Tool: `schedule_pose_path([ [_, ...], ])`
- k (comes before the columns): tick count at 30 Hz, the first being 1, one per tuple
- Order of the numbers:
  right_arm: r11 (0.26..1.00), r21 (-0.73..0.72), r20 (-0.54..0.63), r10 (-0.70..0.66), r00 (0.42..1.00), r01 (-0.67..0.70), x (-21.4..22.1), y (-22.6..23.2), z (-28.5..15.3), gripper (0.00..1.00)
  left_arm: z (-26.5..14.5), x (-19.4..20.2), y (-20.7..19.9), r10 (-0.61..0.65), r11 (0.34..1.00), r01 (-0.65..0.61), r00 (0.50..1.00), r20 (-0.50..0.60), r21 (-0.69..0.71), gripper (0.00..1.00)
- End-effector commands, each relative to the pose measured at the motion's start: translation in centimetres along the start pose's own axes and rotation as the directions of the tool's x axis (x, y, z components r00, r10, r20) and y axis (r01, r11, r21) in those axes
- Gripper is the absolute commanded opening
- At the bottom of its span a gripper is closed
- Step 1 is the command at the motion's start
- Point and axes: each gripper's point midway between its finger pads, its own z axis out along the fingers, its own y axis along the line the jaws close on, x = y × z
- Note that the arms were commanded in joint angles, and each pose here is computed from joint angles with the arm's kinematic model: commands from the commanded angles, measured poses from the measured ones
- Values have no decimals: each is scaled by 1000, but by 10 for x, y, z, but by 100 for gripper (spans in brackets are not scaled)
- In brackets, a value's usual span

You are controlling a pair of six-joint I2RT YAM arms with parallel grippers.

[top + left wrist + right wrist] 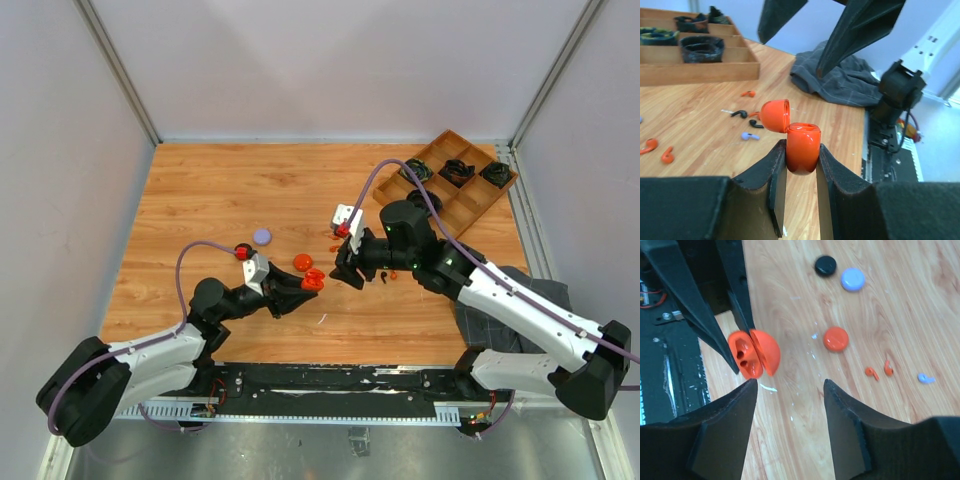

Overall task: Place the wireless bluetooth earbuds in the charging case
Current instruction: Open the charging case, then pick up the earbud from the center of the board.

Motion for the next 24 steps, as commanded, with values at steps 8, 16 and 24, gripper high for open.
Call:
schedule_pose_path([
  [8,948,282,-167,199,966,-147,54,-61,-7,60,-7,-19,43,80,973,-48,988,132,-226,2],
  [16,904,373,-251,316,915,-210,93,-95,3,61,1,-8,60,79,967,-63,995,55,-247,0],
  [24,757,532,-250,569,784,-380,156,-122,-24,61,4,2,60,95,971,-93,995,-1,-218,0],
])
